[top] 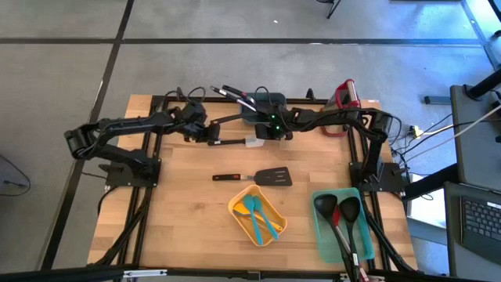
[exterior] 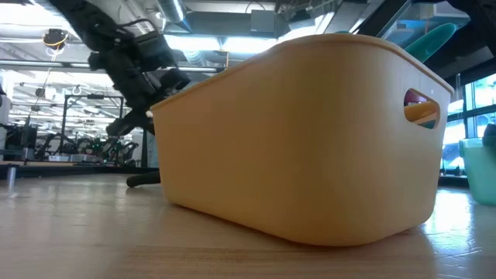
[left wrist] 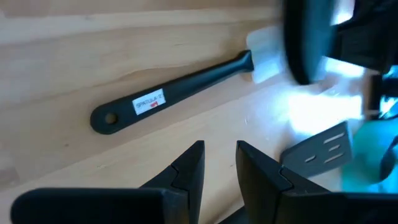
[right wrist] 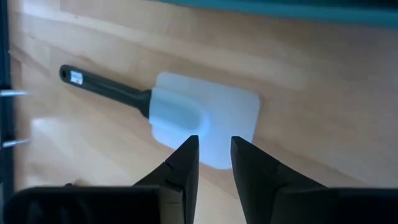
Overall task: Pick & Place Kitchen Items
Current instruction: Put the small white spatula into the yellow bin
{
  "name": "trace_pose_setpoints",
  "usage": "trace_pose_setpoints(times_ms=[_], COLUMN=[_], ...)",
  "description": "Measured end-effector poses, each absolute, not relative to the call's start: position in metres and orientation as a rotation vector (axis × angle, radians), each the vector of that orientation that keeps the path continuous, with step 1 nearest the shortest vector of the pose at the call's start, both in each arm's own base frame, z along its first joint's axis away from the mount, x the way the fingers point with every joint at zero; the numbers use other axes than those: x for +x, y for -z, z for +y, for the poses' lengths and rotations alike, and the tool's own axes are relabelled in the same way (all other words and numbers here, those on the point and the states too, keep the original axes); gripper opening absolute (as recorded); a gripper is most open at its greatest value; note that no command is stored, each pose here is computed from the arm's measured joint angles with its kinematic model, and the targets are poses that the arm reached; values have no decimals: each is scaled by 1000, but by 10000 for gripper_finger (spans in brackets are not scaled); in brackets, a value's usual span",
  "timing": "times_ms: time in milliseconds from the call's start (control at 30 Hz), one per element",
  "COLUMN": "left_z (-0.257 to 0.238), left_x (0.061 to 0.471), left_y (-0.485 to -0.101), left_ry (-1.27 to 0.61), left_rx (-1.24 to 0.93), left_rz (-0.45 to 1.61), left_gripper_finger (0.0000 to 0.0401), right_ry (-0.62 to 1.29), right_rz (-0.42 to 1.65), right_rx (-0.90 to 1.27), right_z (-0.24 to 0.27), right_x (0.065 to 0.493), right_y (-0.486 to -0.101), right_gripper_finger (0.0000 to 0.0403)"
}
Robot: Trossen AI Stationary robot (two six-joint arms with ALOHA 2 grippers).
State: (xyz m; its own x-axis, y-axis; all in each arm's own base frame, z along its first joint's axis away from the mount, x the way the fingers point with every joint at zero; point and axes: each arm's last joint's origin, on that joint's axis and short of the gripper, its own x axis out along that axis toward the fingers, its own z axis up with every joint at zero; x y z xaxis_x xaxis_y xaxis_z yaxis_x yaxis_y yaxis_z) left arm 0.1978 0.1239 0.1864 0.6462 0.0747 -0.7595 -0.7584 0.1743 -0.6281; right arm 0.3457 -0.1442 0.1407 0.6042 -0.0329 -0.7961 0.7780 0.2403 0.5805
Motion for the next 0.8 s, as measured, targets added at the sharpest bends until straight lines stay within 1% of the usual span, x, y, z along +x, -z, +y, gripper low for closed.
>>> trace_pose_setpoints(times_ms=[133, 267, 400, 533, 700, 800], left_z=[121, 120, 121, 122, 121, 118], left_x=[193, 192, 191, 191, 190, 180], left_y=[-183, -186, -188, -188, -187, -179], left_ry=[-647, -629, -631, -634, -645, -748], left_rx=[-1310, -1310, -1314, -1315, -1331, -1428], left_rz=[578, 549, 535, 534, 552, 634], left_gripper_finger=[86, 86, 86, 86, 86, 86], right_ry=[640, 636, 633, 618, 630, 633], right_rz=[754, 755, 784, 805, 831, 831], right_rx=[1199, 1204, 1234, 1288, 1295, 1296], right_z=[-145, -145, -145, -145, -145, -146], right_x=[346, 347, 350, 352, 352, 351], right_y=[-141, -136, -123, -112, -107, -106], right_gripper_finger=[96, 96, 96, 96, 96, 96])
